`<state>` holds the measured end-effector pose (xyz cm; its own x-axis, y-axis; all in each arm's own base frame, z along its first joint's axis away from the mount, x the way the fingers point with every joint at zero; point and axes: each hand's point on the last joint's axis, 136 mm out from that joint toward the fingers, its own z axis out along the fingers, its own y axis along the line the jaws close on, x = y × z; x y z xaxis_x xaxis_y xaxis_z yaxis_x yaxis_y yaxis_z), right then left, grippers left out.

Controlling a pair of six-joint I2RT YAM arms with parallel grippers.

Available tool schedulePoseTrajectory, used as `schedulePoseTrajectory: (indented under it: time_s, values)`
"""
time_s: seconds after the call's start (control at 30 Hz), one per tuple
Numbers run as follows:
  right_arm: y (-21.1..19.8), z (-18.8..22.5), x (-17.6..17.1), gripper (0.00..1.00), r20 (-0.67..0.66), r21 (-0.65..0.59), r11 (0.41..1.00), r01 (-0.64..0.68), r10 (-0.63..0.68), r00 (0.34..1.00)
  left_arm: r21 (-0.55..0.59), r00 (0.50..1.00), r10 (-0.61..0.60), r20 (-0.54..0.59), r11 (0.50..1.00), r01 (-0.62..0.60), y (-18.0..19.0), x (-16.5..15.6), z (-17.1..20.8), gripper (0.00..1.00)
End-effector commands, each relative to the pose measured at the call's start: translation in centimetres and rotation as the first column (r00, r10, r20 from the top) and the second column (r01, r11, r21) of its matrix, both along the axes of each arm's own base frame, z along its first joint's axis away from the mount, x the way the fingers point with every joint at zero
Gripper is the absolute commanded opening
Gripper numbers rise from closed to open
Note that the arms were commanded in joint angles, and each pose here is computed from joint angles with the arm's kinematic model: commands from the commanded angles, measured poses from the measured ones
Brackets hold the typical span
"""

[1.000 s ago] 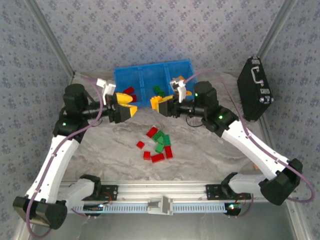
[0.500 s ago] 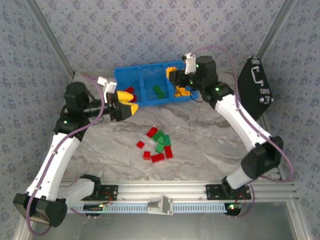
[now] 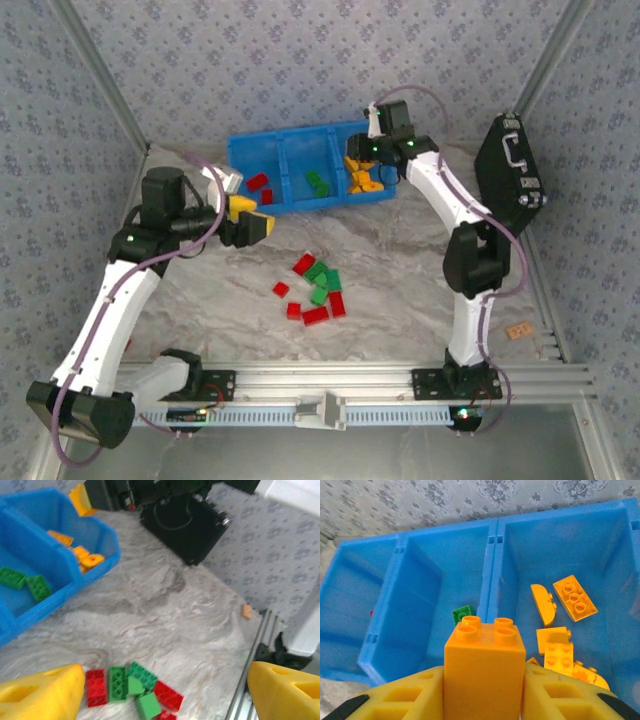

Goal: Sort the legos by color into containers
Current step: Place the lego in the container.

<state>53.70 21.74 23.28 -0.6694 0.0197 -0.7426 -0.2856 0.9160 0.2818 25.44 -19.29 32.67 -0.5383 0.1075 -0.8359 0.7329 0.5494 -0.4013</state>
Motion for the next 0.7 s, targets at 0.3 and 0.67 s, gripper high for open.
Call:
schedulePoseTrajectory:
  time_s: [0.3,0.67]
  values:
    - [-0.6,-7.5,2.3,0.43,-0.139,-0.240,0.971,-0.003,-0.031,0.990,0.479,0.979,0.185,-0.082,0.869,-0.124,3.5,0.3,-10.9,0.85]
    - [-1.6,-9.3,2.3,0.47,-0.176,-0.275,0.961,-0.007,-0.043,0.983,0.650,0.969,0.239,-0.059,0.746,-0.144,4.2,0.0,-14.3,0.85]
